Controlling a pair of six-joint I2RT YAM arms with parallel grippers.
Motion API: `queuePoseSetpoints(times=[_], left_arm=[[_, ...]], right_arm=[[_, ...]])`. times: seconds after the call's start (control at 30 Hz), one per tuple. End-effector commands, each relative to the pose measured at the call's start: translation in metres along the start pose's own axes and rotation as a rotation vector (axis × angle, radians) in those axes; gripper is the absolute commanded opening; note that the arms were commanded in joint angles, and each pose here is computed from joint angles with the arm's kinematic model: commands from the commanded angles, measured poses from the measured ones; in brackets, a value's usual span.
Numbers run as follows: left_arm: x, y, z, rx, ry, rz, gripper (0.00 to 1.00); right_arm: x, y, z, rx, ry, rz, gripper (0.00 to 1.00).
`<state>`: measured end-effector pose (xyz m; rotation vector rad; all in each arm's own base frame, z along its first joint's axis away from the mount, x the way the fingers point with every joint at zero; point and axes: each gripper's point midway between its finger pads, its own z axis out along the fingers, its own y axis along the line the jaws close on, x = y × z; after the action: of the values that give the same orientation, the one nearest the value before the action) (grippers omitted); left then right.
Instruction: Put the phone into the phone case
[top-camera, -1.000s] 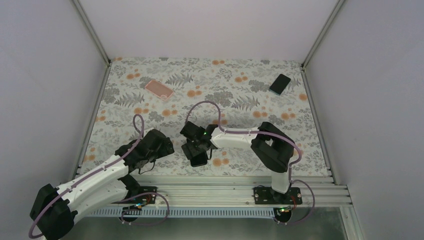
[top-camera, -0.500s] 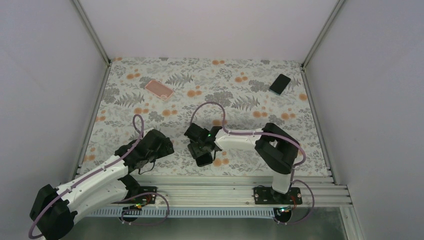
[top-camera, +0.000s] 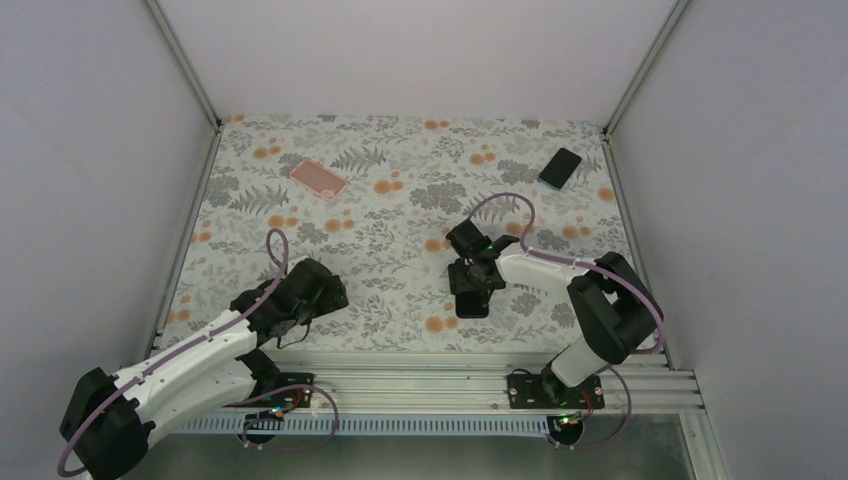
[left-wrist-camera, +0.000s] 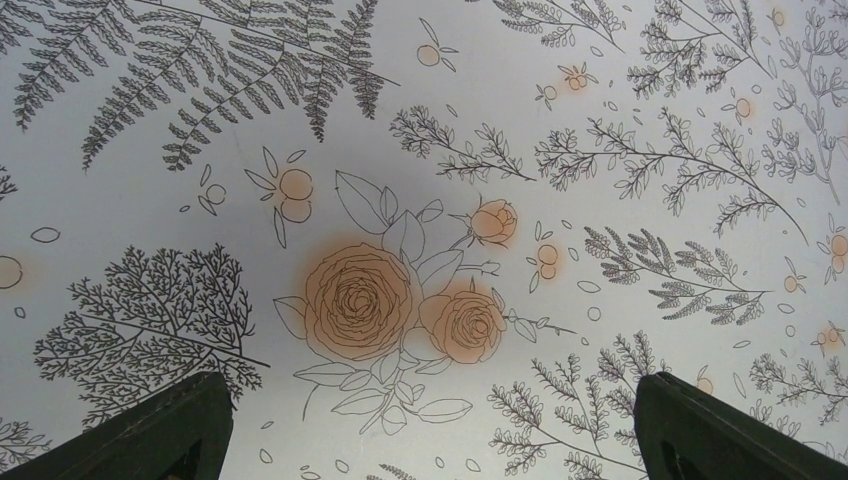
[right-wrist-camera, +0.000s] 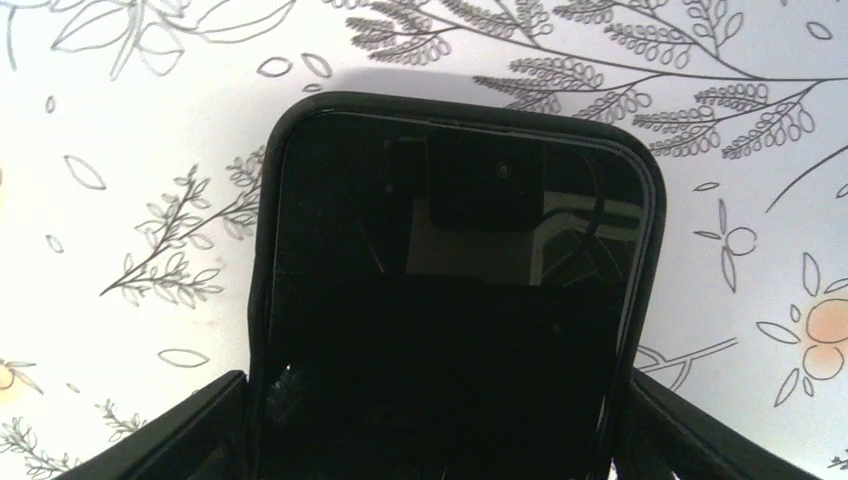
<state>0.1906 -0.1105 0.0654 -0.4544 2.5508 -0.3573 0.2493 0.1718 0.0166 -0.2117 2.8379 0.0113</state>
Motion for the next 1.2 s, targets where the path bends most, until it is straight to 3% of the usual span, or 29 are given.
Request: queuePoseSetpoints(times=[0.0,0.27,0.43,0.77,1.0,1.17], left_arm=[[-0.005,-0.007,-0.001,0.017,-0.004,0.008,1.0],[-0.02,-0.009,0.005,0.013,-0.012,0.023,1.0],[-0.041,-0.011,0.011,0.031,-0.02,0.016,1.0],[-0.104,-0.007,0.023,0.016,-0.049,-0.059,1.0],[-0.164,-0.003,0.052,-0.018,-0.058,-0.163,1.0],[-0.209,-0.01,0.08,-0.039,-0.064,-0.197,0.94]], right_arm=[[0.011,-0.039,0.012,0.12,0.071,0.038,0.69],[0.012,-0.06,0.018,0.13,0.097,0.12,0.7],[0.004,-0.062,0.007,0.11,0.052,0.141,0.79],[-0.065,-0.02,-0.056,-0.214,-0.353,0.137,1.0],[-0.081,-0.016,-0.072,-0.277,-0.562,0.062,0.99],[-0.081,-0.022,-0.085,-0.3,-0.701,0.072,0.99]])
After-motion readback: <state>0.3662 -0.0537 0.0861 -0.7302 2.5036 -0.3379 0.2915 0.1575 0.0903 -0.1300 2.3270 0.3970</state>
